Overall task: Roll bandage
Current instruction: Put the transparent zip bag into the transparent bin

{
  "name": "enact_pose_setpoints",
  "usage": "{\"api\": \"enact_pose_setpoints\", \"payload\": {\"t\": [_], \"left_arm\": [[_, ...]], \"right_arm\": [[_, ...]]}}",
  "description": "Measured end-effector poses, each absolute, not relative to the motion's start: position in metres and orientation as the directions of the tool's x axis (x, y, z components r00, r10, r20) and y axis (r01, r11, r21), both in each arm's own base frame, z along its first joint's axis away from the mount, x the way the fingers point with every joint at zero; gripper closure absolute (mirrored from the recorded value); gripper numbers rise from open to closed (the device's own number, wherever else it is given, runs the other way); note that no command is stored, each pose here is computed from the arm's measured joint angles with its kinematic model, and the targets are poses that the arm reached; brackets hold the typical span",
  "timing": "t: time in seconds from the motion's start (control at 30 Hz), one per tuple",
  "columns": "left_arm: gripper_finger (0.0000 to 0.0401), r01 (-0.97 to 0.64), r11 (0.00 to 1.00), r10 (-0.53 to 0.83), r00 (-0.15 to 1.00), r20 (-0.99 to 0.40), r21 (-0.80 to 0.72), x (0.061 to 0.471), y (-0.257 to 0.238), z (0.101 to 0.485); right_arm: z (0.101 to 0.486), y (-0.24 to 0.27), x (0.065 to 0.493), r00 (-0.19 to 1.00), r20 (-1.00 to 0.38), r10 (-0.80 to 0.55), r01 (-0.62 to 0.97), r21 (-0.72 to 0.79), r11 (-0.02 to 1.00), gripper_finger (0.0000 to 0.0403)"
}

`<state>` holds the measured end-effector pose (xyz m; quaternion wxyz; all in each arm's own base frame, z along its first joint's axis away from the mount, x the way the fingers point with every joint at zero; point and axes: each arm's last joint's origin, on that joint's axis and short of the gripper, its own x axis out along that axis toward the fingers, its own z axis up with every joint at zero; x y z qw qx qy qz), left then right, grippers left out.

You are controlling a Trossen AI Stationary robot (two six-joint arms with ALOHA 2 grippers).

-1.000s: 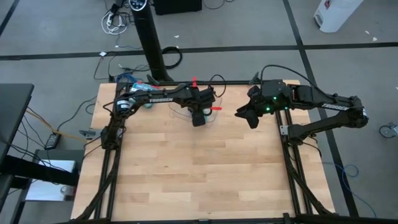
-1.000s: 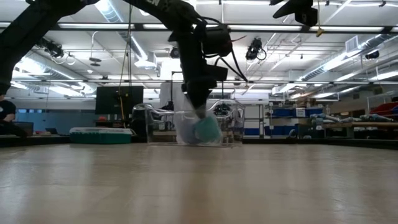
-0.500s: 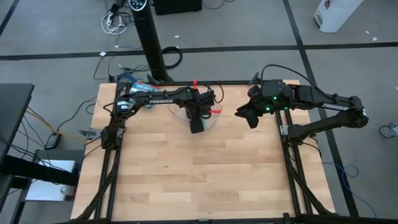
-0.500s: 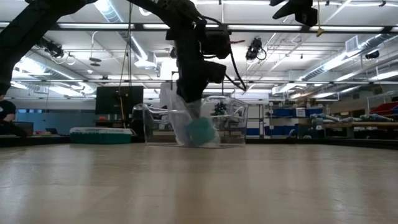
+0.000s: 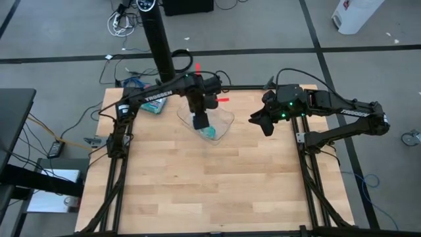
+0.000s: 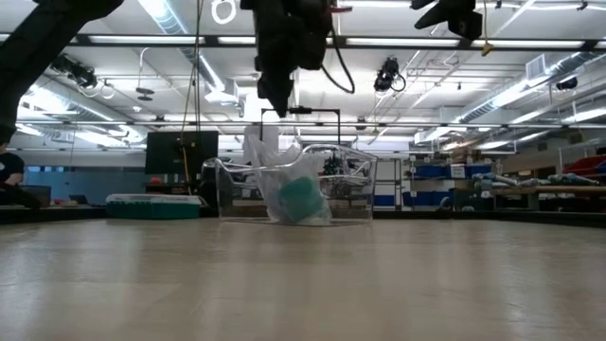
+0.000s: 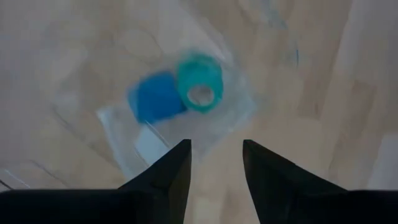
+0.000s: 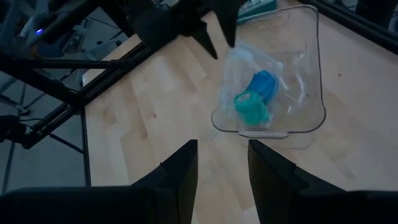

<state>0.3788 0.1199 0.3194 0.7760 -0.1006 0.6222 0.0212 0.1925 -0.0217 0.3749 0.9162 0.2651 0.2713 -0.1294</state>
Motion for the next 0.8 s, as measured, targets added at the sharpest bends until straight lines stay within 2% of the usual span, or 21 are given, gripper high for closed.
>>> {"api": "enact_pose_setpoints", "payload": {"t": [0.27, 0.53, 0.8], "left_arm": [[0.0250, -0.221, 0.953, -0.182, 0.136, -0.974, -0.209, 0.377, 0.118, 0.288], [0.0250, -0.318, 0.932, -0.135, 0.144, -0.980, -0.175, 0.382, 0.122, 0.249], [0.0250, -0.389, 0.912, -0.114, 0.058, -0.992, -0.128, 0.371, 0.119, 0.201]], "right_arm": [[0.376, -0.022, 0.193, 0.823, -0.559, -0.104, 0.381, 0.407, 0.830, 0.0271], [0.376, -0.022, 0.193, 0.823, -0.559, -0.102, 0.381, 0.410, 0.829, 0.0271], [0.376, -0.022, 0.193, 0.825, -0.558, -0.093, 0.378, 0.421, 0.825, 0.0271]]}}
